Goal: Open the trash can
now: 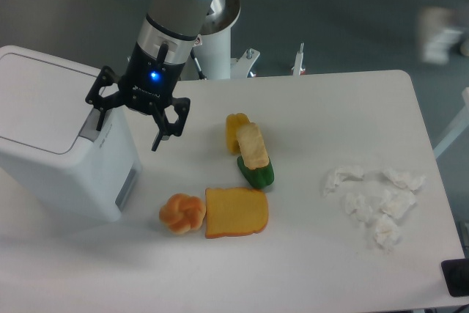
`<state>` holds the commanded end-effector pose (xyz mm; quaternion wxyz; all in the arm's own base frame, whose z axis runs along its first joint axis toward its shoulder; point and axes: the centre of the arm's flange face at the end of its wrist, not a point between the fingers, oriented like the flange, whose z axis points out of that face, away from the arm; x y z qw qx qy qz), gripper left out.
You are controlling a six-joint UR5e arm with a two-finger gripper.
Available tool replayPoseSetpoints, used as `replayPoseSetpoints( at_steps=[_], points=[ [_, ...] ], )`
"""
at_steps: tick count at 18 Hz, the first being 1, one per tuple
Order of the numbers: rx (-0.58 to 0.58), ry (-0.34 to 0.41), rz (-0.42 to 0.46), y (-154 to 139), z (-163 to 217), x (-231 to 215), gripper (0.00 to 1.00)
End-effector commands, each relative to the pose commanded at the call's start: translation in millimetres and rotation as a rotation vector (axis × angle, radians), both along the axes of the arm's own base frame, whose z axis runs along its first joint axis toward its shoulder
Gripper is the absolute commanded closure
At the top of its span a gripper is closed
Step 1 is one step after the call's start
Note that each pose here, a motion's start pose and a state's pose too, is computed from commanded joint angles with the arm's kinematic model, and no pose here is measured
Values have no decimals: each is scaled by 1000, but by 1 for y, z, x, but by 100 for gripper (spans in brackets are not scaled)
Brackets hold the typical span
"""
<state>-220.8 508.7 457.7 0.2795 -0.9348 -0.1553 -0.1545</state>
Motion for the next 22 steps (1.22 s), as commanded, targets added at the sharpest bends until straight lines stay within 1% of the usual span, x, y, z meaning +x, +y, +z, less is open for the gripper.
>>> replayPoseSetpoints(
  at_steps=[9, 15, 22],
  points=[
    [-10, -1, 0, 2, -4, -1, 0],
    [-6, 2, 2, 0, 0, 0, 0],
    [35, 43, 2, 5, 29, -11, 0]
  ],
)
